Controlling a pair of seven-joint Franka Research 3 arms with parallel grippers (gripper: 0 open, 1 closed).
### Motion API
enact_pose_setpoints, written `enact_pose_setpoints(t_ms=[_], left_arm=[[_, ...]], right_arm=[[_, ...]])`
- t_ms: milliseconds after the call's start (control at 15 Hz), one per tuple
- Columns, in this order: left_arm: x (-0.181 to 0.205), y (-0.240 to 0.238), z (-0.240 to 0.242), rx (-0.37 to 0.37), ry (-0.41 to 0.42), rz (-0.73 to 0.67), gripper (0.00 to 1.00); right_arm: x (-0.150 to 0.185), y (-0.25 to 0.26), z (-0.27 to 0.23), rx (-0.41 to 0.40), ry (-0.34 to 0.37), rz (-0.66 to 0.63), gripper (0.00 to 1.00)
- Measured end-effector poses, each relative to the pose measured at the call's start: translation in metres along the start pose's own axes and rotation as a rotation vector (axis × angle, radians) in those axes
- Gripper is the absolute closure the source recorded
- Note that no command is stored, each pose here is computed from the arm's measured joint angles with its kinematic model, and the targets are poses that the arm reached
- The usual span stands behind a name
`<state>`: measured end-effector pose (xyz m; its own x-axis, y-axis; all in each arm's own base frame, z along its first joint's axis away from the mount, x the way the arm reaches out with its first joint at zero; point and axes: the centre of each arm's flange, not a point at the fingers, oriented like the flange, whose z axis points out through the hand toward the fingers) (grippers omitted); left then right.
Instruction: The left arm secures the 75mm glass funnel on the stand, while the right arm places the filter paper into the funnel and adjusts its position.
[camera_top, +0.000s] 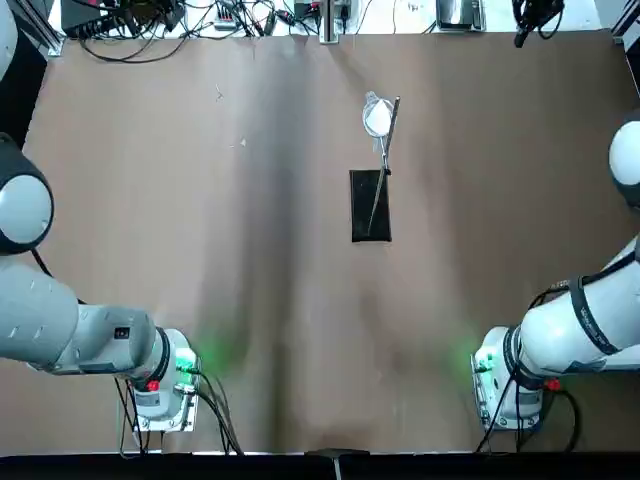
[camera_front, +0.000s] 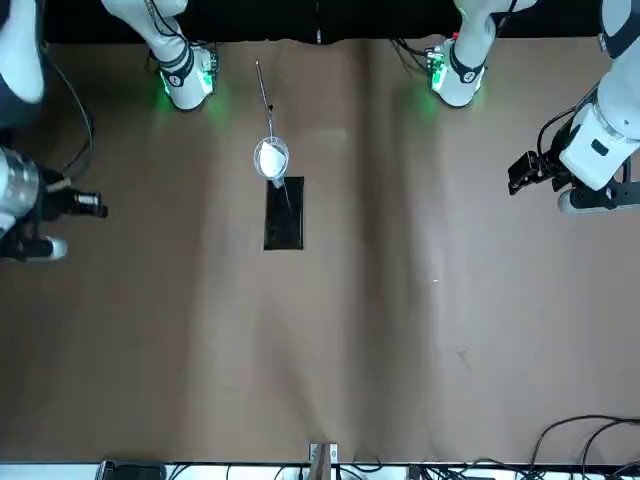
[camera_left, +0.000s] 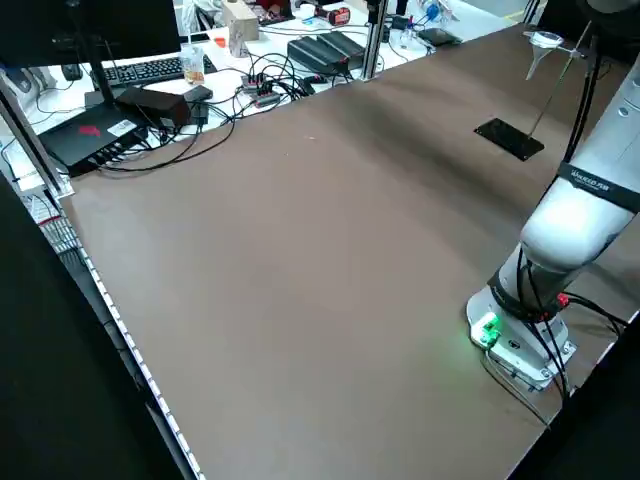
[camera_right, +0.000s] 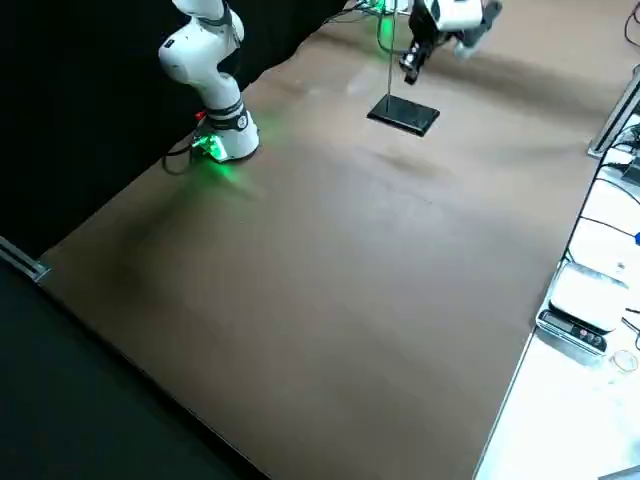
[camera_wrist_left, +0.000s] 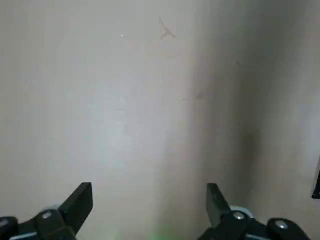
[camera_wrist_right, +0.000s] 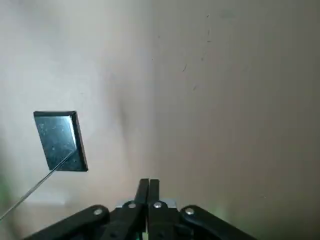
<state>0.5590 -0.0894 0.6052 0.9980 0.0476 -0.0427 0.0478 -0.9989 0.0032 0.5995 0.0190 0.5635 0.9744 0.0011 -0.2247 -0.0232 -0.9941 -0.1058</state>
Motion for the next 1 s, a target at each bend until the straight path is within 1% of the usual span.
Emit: enact_pose_setpoints(t_ms=[67, 267, 467, 533, 667, 1000], left_arm=[[0.0, 0.0, 0.0, 0.0, 0.0, 0.0, 0.0], [0.0, 0.0, 0.0, 0.0, 0.0, 0.0, 0.0], [0.001, -0.003, 0.0, 0.0, 0.0, -0.006, 0.0], [0.001, -0.005, 0.0, 0.0, 0.0, -0.01, 0.0], [0.002, -0.008, 0.0, -0.001, 0.001, -0.015, 0.0], [0.002, -0.008, 0.0, -0.001, 0.001, -0.016, 0.0]], right_arm=[[-0.01, -0.002, -0.009, 0.0, 0.006, -0.01, 0.93], [-0.043, -0.007, -0.023, -0.003, 0.024, -0.056, 0.92], [-0.071, -0.006, -0.038, -0.022, 0.07, -0.082, 0.9], [-0.077, -0.005, -0.041, -0.027, 0.078, -0.085, 0.86], [-0.081, -0.005, -0.042, -0.035, 0.084, -0.087, 0.69], [-0.079, -0.004, -0.037, -0.039, 0.079, -0.089, 0.25]])
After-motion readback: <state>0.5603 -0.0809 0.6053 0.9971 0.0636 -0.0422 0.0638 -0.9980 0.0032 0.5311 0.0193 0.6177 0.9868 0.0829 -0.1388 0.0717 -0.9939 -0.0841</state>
